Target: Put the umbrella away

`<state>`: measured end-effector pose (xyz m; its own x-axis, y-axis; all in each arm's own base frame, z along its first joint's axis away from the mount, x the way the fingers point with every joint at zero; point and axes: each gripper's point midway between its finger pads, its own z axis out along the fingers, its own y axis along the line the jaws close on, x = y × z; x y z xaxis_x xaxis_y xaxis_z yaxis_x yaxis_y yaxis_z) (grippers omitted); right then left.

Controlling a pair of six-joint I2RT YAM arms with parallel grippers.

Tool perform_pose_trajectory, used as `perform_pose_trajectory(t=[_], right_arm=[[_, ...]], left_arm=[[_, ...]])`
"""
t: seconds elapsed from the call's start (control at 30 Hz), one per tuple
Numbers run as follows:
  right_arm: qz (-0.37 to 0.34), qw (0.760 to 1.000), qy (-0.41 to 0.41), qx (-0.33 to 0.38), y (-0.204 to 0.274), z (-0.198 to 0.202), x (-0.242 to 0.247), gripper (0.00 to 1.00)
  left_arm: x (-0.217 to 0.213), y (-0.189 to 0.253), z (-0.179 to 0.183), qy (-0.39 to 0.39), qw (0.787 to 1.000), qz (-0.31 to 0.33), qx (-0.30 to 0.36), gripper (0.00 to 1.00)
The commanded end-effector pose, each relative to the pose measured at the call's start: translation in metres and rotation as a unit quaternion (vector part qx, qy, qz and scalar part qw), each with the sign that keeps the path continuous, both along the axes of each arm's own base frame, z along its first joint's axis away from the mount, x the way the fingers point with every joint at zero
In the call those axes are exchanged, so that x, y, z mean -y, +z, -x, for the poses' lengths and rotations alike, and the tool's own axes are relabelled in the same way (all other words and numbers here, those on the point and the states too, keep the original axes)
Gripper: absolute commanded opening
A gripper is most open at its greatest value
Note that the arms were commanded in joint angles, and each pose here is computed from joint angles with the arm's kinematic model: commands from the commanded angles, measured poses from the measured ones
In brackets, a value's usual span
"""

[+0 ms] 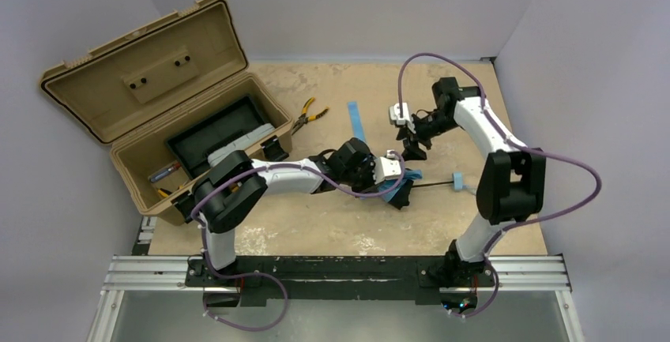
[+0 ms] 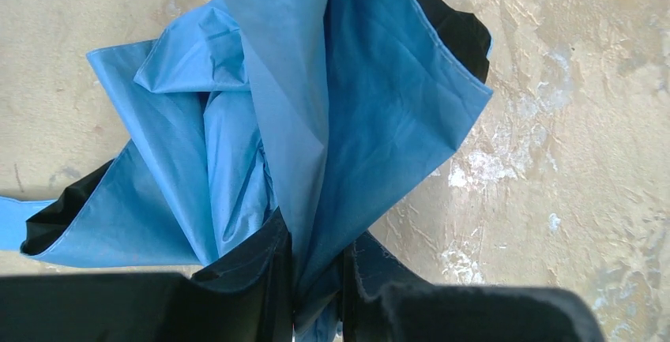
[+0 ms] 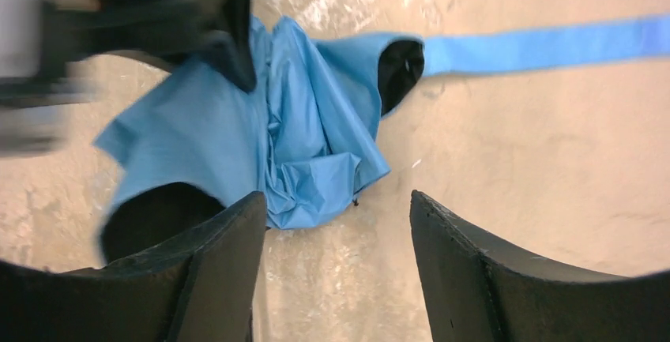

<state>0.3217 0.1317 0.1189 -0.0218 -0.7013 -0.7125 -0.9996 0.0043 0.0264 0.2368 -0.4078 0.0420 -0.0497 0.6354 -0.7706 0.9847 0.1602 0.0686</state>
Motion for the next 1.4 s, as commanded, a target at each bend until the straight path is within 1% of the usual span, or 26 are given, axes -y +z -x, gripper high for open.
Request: perform_pose_trajectory(t=[0.0,0.07,0.17,0.27,0.33,0.4,0.47,0.53,0.63,0.7,0.77,0.8,0.87,0.9,1.03,1.27,1.37], right_arm=[[-0.077,0.983,0.1,0.137,0.041,0.018,-0.017,0.65],[-0.096,0.973,0.114,0.174,0.049,0.021,-0.017,0.66],[-0.123,0.964,0.108,0.21,0.064,0.017,-0.014,0.68],[-0.147,0.956,0.105,0.232,0.078,0.017,-0.009,0.68],[-0.145,0.955,0.105,0.235,0.078,0.022,0.001,0.69],[-0.135,0.955,0.118,0.238,0.069,0.031,0.003,0.74],[-0.128,0.952,0.131,0.246,0.056,0.043,0.003,0.84],[-0.125,0.953,0.134,0.241,0.046,0.051,0.002,0.87],[-0.107,0.957,0.143,0.23,0.03,0.063,-0.002,0.88],[-0.069,0.959,0.139,0.237,0.016,0.063,-0.009,0.88],[-0.036,0.96,0.091,0.261,0.009,0.053,-0.016,0.88],[-0.031,0.957,0.069,0.281,0.01,0.048,-0.02,0.89],[-0.023,0.956,0.055,0.288,0.005,0.048,-0.027,0.89],[-0.016,0.958,0.054,0.281,0.0,0.048,-0.029,0.88],[0.021,0.963,0.068,0.259,-0.028,0.055,-0.033,0.81],[0.064,0.961,0.082,0.258,-0.055,0.073,-0.031,0.83],[0.094,0.958,0.091,0.256,-0.068,0.076,-0.027,0.82]], left_arm=[[-0.051,-0.064,0.049,-0.004,0.98,-0.107,-0.165,0.0],[-0.053,-0.061,0.045,0.004,0.978,-0.099,-0.183,0.0],[-0.055,-0.058,0.043,0.015,0.973,-0.09,-0.21,0.0],[-0.056,-0.057,0.041,0.024,0.968,-0.082,-0.238,0.0],[-0.056,-0.056,0.038,0.032,0.963,-0.076,-0.258,0.0],[-0.054,-0.054,0.035,0.039,0.957,-0.07,-0.277,0.0],[-0.055,-0.057,0.033,0.048,0.952,-0.071,-0.292,0.0],[-0.054,-0.058,0.032,0.054,0.95,-0.072,-0.298,0.0],[-0.053,-0.058,0.033,0.062,0.947,-0.073,-0.307,0.0],[-0.052,-0.058,0.033,0.066,0.944,-0.074,-0.315,0.0],[-0.051,-0.058,0.034,0.07,0.941,-0.075,-0.323,0.0],[-0.051,-0.059,0.034,0.072,0.939,-0.076,-0.327,0.0],[-0.05,-0.06,0.033,0.08,0.935,-0.074,-0.338,0.0],[-0.049,-0.06,0.033,0.091,0.929,-0.072,-0.35,0.0],[-0.047,-0.062,0.032,0.111,0.918,-0.062,-0.375,0.0],[-0.046,-0.064,0.026,0.148,0.895,-0.045,-0.419,0.0],[-0.044,-0.067,0.023,0.164,0.884,-0.038,-0.436,0.0]])
